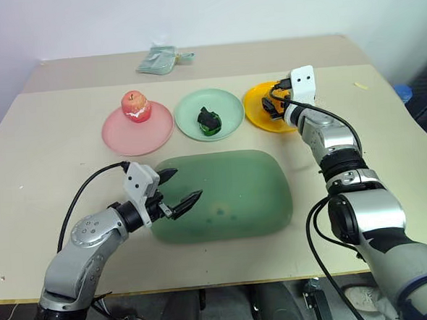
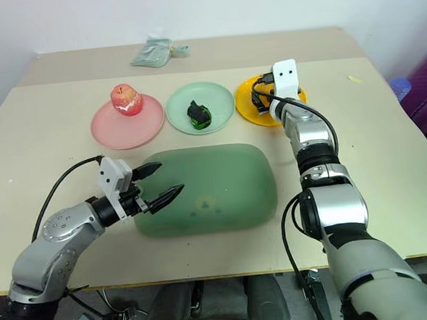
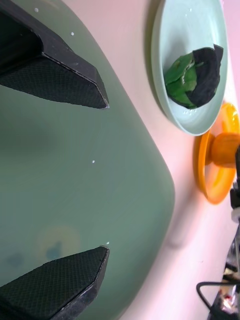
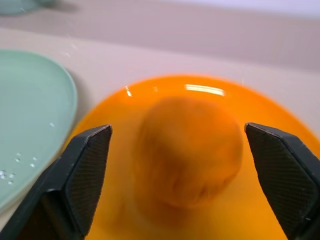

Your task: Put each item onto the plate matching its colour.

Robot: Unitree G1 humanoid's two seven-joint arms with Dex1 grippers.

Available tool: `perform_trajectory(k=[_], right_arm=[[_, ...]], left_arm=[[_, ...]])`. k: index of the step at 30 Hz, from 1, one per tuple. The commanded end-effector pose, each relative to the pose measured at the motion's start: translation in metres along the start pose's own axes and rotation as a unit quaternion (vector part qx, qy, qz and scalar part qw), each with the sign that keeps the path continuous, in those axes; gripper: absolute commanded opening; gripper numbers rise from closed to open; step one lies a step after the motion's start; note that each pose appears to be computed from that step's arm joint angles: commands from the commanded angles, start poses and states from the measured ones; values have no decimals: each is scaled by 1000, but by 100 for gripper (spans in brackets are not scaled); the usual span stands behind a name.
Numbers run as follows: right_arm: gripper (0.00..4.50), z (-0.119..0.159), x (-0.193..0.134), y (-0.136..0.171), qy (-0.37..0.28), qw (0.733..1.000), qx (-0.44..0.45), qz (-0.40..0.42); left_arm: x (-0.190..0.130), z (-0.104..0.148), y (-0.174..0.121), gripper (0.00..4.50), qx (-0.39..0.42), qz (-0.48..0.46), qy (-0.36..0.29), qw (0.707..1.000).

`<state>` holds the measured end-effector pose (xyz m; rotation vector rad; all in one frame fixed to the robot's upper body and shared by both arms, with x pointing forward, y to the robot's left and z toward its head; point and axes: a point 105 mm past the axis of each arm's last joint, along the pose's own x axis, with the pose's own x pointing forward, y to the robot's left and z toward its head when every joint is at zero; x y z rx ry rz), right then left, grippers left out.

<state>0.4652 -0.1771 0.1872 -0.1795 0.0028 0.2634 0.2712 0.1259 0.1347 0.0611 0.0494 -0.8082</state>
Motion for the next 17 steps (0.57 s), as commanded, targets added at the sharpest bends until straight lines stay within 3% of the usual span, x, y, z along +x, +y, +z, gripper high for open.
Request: perform_trajectory(k=[1,4,8,13,17], right_arm=[[446,10,-38,2,-55,991,-66,105],[446,-16,-76,-7,-23,984,-78,158],[446,-59,-140,-37,62,981,-53,174],[446,-72,-173,-59,97,983,-20,155],[446,-69,-172,-60,92,985,-17,147]], left_arm=[[-17,14,24,450,32,67,-25,997],[-35,11,50,450,50,134,-16,990],[-93,-9,101,450,64,253,41,964],[-137,-19,119,450,61,312,64,946],[-150,-22,121,450,54,334,63,939]])
